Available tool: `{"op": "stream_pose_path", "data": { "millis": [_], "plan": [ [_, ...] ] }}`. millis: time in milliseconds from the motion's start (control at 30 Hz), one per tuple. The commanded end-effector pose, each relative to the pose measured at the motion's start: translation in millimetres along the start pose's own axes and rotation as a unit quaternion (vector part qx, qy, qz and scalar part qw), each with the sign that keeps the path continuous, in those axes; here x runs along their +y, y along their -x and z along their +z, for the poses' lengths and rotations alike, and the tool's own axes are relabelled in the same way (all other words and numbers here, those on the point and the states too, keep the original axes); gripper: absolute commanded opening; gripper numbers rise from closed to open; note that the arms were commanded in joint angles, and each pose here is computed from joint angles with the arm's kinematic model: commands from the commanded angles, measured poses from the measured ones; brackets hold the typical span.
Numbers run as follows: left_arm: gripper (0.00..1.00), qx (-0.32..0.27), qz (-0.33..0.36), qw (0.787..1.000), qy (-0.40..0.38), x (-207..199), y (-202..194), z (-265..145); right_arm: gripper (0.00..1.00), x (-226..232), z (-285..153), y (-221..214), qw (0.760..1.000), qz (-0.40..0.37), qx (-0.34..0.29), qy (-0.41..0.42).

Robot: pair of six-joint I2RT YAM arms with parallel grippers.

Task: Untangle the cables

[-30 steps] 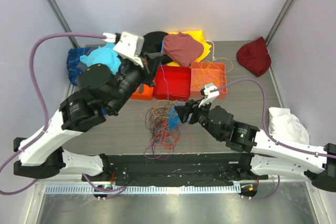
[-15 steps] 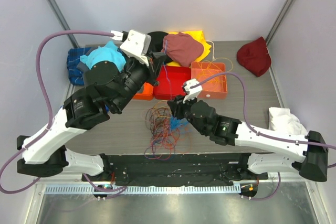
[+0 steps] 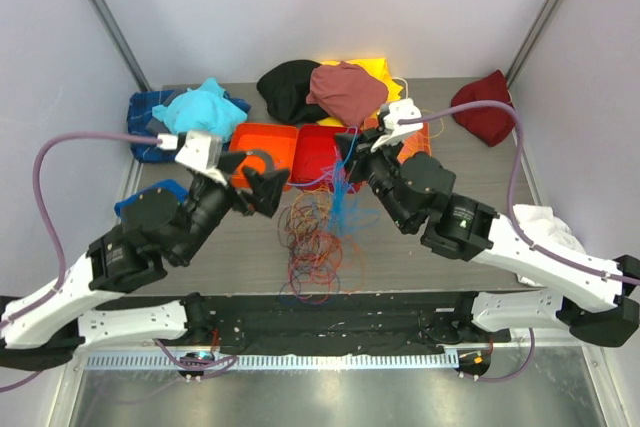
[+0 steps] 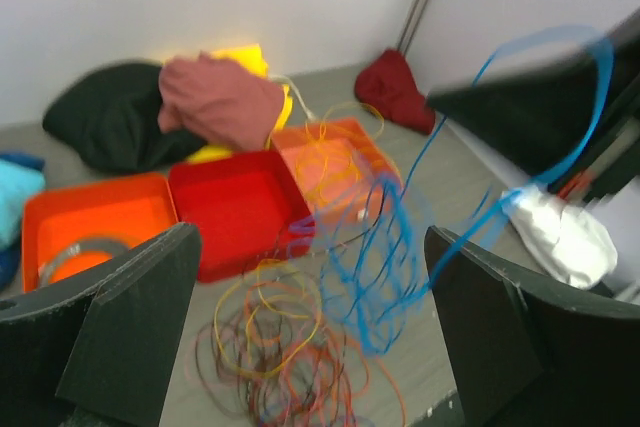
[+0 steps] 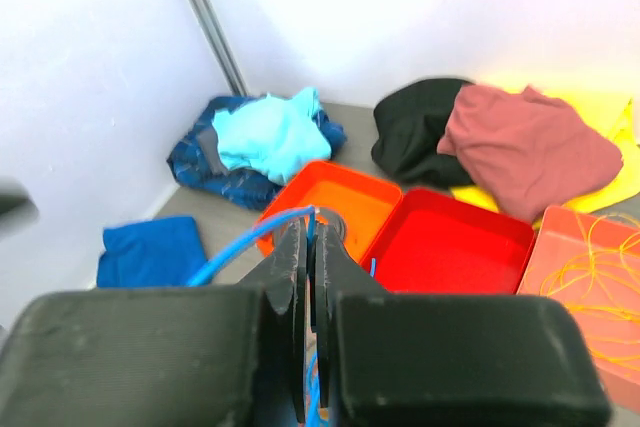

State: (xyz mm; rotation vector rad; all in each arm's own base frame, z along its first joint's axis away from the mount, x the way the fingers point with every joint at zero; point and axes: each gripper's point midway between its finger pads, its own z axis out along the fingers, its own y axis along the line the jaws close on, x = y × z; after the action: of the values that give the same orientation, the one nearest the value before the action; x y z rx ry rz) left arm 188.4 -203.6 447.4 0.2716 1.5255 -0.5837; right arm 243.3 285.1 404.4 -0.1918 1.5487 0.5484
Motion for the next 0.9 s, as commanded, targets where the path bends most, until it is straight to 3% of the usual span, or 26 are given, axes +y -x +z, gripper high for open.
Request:
{"op": "stream_pose_path", "data": {
  "millis": [0, 100, 133, 267, 433, 667, 867],
  "plan": [
    [1.00, 0.028, -0.080, 0.996, -0.015, 1, -66, -10, 0.01, -5, -6, 27, 1.000, -0.013, -0.009, -0.013],
    [1.00, 0.022, -0.133, 0.989, -0.056, -12, -88, -12, 0.01, 0, -6, 32, 1.000, 0.001, -0.009, -0.005],
    [1.00, 0.043, -0.125, 0.989, -0.067, -17, -117, -9, 0.01, 1, -6, 33, 1.000, 0.003, -0.007, -0.003],
    [1.00, 0.039, -0.126, 0.987, -0.096, -33, -147, 3, 0.01, 9, -7, 45, 0.999, 0.028, -0.011, 0.011],
    [1.00, -0.026, -0.144, 0.978, -0.151, -55, -144, 5, 0.01, 12, -11, 60, 0.998, 0.055, -0.016, 0.016],
    [1.00, -0.024, -0.129, 0.983, -0.126, -47, -158, 11, 0.01, 8, -17, 72, 0.998, 0.063, -0.025, 0.015],
    [1.00, -0.060, -0.112, 0.988, -0.087, -34, -143, 19, 0.01, 17, -17, 62, 0.997, 0.074, -0.008, 0.033]
  ]
}}
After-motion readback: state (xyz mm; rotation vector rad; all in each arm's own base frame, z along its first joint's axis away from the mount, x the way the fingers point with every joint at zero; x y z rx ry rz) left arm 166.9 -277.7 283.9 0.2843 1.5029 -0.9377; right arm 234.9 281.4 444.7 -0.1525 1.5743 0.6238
